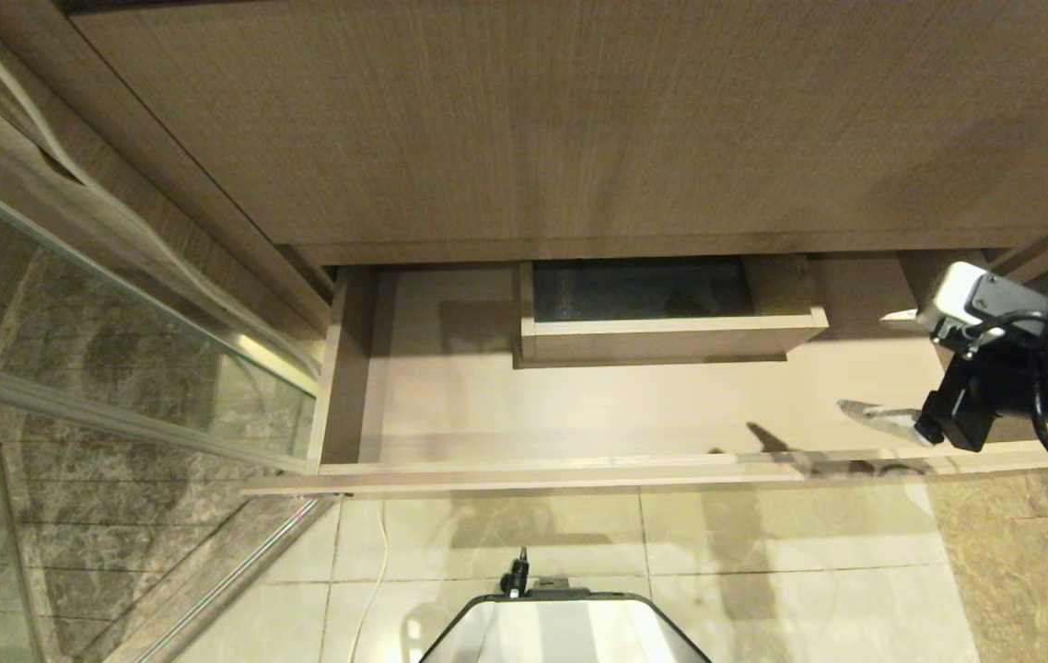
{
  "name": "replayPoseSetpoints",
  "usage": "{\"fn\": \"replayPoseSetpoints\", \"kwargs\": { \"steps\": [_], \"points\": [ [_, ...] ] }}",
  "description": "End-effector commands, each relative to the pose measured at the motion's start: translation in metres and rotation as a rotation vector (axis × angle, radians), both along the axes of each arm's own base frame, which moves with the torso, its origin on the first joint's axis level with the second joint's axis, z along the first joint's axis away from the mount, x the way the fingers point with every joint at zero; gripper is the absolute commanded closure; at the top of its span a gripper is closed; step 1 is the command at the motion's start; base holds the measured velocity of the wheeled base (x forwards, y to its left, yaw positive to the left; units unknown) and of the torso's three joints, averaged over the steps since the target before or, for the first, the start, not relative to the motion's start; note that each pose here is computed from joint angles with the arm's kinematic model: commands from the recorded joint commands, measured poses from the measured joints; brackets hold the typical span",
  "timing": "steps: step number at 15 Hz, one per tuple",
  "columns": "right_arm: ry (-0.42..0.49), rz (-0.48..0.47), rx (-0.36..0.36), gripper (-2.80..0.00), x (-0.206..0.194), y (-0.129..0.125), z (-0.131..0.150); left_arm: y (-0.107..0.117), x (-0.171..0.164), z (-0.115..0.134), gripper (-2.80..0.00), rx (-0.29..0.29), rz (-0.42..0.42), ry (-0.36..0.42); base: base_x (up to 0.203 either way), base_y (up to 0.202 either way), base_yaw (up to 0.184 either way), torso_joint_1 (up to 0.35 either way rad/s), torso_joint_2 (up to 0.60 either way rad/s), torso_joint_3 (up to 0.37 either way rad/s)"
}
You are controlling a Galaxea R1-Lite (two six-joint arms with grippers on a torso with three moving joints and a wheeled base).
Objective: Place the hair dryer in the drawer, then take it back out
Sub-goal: Pull open the drawer
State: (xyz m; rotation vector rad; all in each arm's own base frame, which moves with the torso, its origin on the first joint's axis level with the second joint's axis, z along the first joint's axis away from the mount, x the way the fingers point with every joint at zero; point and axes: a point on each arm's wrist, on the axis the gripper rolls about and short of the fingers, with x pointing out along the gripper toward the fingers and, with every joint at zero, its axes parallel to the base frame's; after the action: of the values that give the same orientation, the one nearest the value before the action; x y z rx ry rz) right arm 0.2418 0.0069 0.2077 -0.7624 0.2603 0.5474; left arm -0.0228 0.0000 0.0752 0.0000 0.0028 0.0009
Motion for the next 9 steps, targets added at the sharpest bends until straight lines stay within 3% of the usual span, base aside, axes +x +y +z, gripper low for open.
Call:
{"fn": "replayPoseSetpoints", "kwargs": {
  "steps": [1,4,9],
  "points": [
    [-0.037,-0.049,0.046,0.00,-0.010,-0.003,0.015,0.000,0.000,0.000,0.00,0.000,0.001,-0.001,0.000,0.000,0.000,0.000,0.00,0.000],
    [-0.063,-0.130,0.072,0.00,-0.017,-0.004,0.025,0.000,0.000,0.000,0.00,0.000,-0.001,0.000,0.000,0.000,0.000,0.000,0.00,0.000],
    [-0.091,-0.334,0.283,0.00,-0.040,-0.006,0.050,0.000,0.000,0.000,0.00,0.000,0.000,0.001,0.000,0.000,0.000,0.000,0.00,0.000]
  ]
}}
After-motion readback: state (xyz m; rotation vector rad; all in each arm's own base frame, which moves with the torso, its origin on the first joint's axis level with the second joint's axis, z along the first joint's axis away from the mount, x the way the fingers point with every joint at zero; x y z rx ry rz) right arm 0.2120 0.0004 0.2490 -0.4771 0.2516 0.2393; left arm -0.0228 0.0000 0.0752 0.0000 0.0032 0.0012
